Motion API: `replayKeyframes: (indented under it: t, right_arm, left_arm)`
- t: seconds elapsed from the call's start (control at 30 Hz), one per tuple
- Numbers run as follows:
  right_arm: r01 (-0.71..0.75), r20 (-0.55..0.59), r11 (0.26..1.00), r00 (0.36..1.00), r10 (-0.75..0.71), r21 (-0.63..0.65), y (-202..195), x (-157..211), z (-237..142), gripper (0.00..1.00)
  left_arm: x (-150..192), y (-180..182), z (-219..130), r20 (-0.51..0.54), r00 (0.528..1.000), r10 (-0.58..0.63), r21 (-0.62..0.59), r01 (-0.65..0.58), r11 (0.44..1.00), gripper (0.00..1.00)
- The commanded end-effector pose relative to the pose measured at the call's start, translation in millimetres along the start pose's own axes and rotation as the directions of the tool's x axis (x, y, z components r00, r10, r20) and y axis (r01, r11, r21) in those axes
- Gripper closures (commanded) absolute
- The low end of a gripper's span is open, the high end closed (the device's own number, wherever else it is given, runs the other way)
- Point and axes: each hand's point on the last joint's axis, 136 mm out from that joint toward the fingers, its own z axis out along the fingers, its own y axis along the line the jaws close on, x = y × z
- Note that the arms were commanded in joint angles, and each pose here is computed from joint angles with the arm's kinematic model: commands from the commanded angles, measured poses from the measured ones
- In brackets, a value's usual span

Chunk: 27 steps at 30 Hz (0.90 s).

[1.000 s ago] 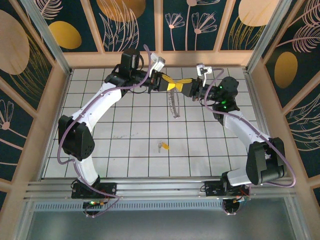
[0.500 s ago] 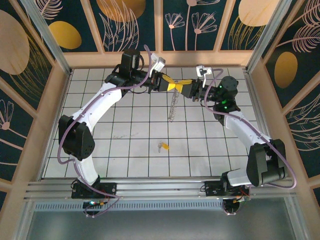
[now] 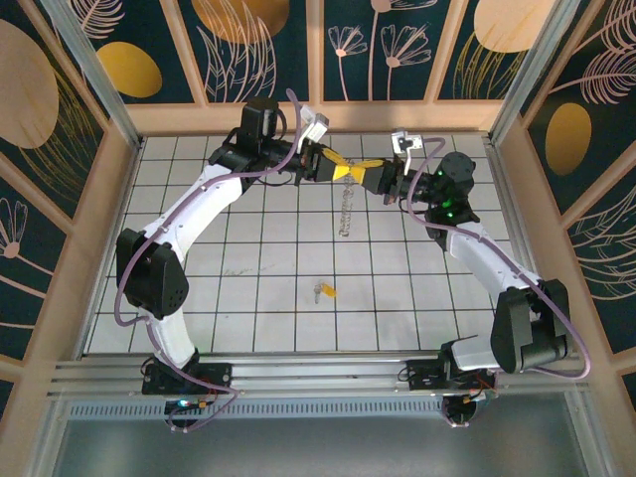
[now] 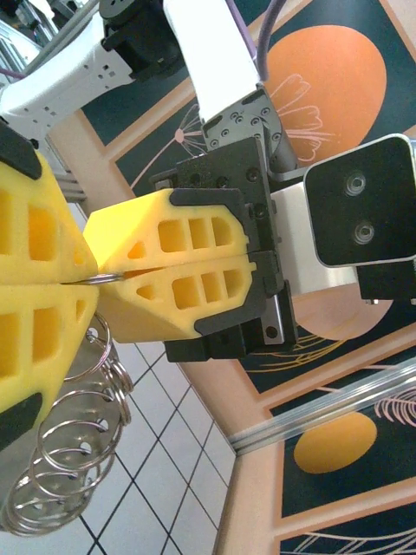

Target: Put the keys on the keyring

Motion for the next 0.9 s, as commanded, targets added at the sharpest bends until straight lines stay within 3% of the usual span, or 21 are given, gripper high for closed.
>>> replayKeyframes:
  t: [0.0,0.03,0.17,0.27,0.6,0.87]
  right_arm:
    - [0.066,0.061,0.998,0.996,-0.067,0.012,7.7,-15.6,-7.5,1.00]
    - [0.076,0.075,0.997,0.994,-0.077,0.013,9.0,-19.0,-8.2,1.00]
    - [0.111,0.134,0.994,0.985,-0.111,0.010,14.0,-30.9,-11.9,1.00]
    - [0.129,0.181,0.992,0.975,-0.129,0.011,16.5,-36.6,-15.5,1.00]
    - [0.155,0.386,0.988,0.913,-0.135,-0.023,36.1,-66.1,-29.8,1.00]
    - [0.188,0.494,0.978,0.861,-0.120,-0.091,55.5,-84.8,-25.8,1.00]
  left_arm:
    - [-23.7,-6.5,-2.4,0.046,0.996,0.079,-0.029,-0.078,0.997,0.88]
    - [-27.7,-3.0,-3.9,0.062,0.995,0.075,-0.066,-0.071,0.995,0.80]
    - [-42.6,15.6,-14.6,0.154,0.986,0.058,-0.240,-0.020,0.971,0.66]
    - [-46.3,23.1,-20.5,0.214,0.976,0.042,-0.295,0.024,0.955,0.57]
    - [-64.9,-11.3,-35.5,0.341,0.938,0.064,-0.256,0.027,0.966,0.51]
    - [-69.0,-24.7,-35.0,0.429,0.904,0.000,-0.125,0.059,0.990,0.50]
